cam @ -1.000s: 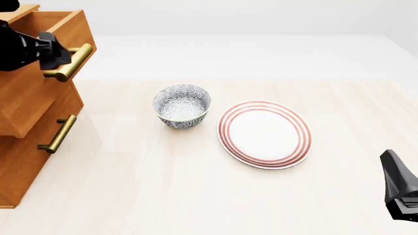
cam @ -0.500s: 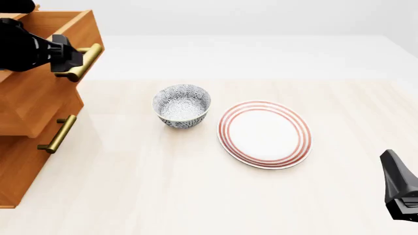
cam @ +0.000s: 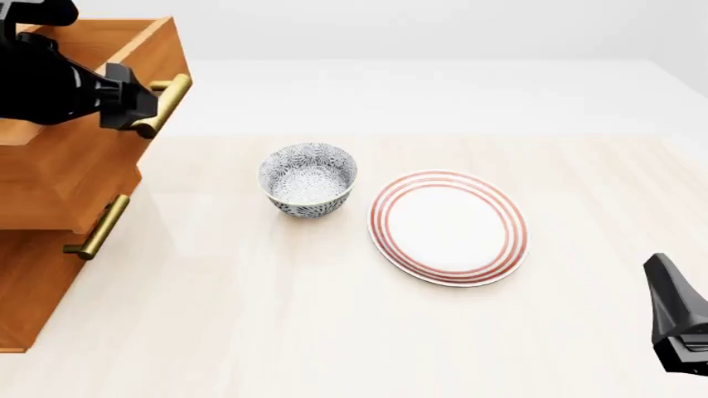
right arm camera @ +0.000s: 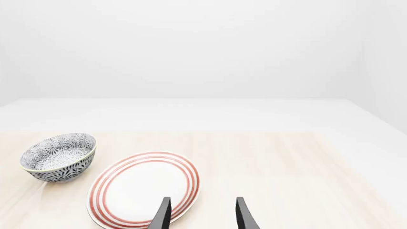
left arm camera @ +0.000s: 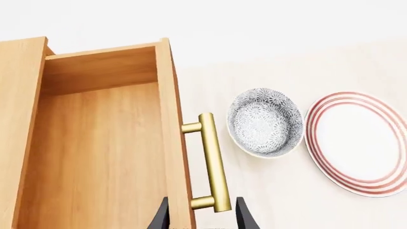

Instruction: Open the top drawer of the cabinet.

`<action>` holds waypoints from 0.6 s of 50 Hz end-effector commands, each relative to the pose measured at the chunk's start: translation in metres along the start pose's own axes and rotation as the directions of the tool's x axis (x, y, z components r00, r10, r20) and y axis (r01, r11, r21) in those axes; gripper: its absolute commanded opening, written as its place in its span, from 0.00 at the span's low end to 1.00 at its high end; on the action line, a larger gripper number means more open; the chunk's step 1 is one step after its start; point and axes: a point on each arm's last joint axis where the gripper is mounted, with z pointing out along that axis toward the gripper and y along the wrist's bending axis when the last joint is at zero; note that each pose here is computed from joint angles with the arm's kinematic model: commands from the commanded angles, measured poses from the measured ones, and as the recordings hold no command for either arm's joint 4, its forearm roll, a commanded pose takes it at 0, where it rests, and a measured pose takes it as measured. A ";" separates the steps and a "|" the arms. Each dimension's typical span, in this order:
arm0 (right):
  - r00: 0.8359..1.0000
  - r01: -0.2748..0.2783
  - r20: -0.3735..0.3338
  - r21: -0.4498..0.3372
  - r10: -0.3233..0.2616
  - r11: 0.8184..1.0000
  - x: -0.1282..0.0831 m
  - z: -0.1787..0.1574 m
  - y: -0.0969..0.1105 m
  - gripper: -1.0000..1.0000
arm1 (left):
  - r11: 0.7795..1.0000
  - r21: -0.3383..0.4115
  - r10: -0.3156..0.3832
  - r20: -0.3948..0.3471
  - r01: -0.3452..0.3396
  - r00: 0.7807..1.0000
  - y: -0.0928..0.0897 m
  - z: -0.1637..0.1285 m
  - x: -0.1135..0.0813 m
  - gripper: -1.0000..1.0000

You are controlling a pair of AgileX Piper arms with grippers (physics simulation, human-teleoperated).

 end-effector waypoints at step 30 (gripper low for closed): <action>1.000 0.000 0.000 0.000 0.000 1.000 0.000 0.000 0.000 1.00 | 0.988 0.150 0.043 -0.010 -0.041 0.999 -0.045 0.003 0.001 1.00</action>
